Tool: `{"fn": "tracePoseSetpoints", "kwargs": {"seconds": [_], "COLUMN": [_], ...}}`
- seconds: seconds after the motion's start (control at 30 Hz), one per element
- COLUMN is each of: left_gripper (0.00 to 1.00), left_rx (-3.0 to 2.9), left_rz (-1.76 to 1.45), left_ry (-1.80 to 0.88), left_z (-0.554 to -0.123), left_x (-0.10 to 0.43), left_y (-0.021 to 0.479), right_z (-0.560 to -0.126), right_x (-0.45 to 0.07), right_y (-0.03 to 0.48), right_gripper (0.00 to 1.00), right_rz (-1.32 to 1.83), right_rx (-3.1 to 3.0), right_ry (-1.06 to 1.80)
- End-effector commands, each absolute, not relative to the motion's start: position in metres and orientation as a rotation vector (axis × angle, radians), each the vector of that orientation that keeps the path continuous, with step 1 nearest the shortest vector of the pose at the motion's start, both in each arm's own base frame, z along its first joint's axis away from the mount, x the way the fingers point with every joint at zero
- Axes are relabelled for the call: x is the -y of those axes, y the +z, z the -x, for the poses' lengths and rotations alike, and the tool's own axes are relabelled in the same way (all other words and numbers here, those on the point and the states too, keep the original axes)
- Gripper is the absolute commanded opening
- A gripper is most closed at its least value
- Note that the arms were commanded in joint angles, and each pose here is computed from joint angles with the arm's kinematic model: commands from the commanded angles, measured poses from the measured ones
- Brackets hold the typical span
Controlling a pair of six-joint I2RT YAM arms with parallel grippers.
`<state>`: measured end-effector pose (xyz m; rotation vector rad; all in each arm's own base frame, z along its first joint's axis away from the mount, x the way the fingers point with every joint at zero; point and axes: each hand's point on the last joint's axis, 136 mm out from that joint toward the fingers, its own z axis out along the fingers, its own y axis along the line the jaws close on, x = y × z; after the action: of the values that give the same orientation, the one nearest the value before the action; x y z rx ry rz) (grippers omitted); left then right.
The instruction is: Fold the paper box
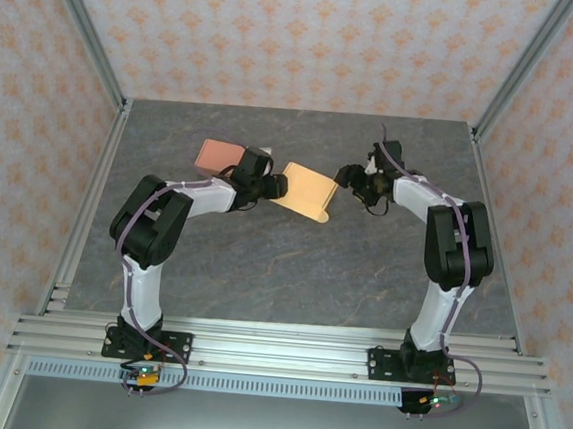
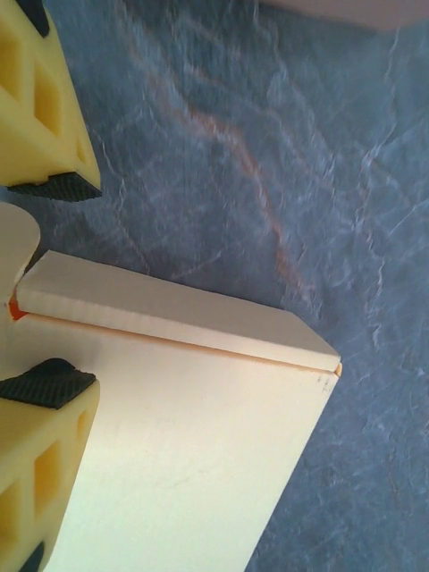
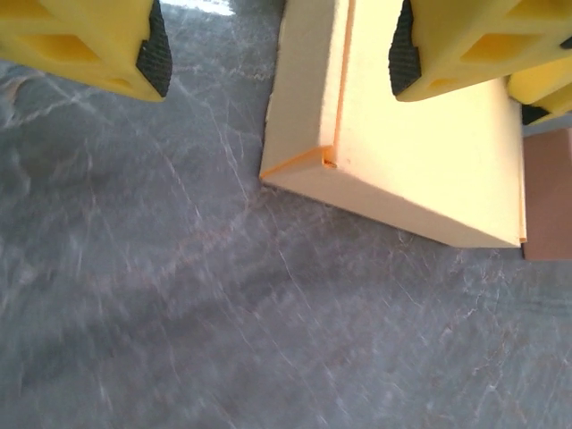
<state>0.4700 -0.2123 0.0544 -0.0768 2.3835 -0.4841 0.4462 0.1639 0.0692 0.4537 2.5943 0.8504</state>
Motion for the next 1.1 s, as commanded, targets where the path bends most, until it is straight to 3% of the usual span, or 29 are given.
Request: {"fn": "tracePoseSetpoints", "kwargs": {"seconds": [0.0,0.17,0.5,0.87,1.07], "left_gripper": [0.52,0.38,0.2,0.2,0.21], "left_rx": [-2.422,-2.434,-2.454,-2.458,-2.453], "left_rz": [0.087,0.164,0.359,0.338,0.336], "left_ry": [-0.517,-0.564,-0.76,-0.798,-0.824], "left_z": [-0.465,-0.456,-0.452,-0.451,-0.453], "left_x": [0.216,0.21,0.188,0.189,0.192], "left_y": [0.045,0.032,0.006,0.004,0.008], "right_z": [-0.442,-0.446,-0.448,-0.457,-0.467], "right_x": [-0.193,-0.21,-0.21,-0.225,-0.244], "right_y": [0.082,0.082,0.066,0.074,0.086], "right_gripper": [0.68,0.7,0.75,0.76,0.7], "right_rz": [-0.529,-0.615,-0.663,-0.667,-0.71], "right_rx": [-2.544,-2.466,-2.461,-2.382,-2.268], "right_ry": [1.115,1.341,1.372,1.527,1.65]}}
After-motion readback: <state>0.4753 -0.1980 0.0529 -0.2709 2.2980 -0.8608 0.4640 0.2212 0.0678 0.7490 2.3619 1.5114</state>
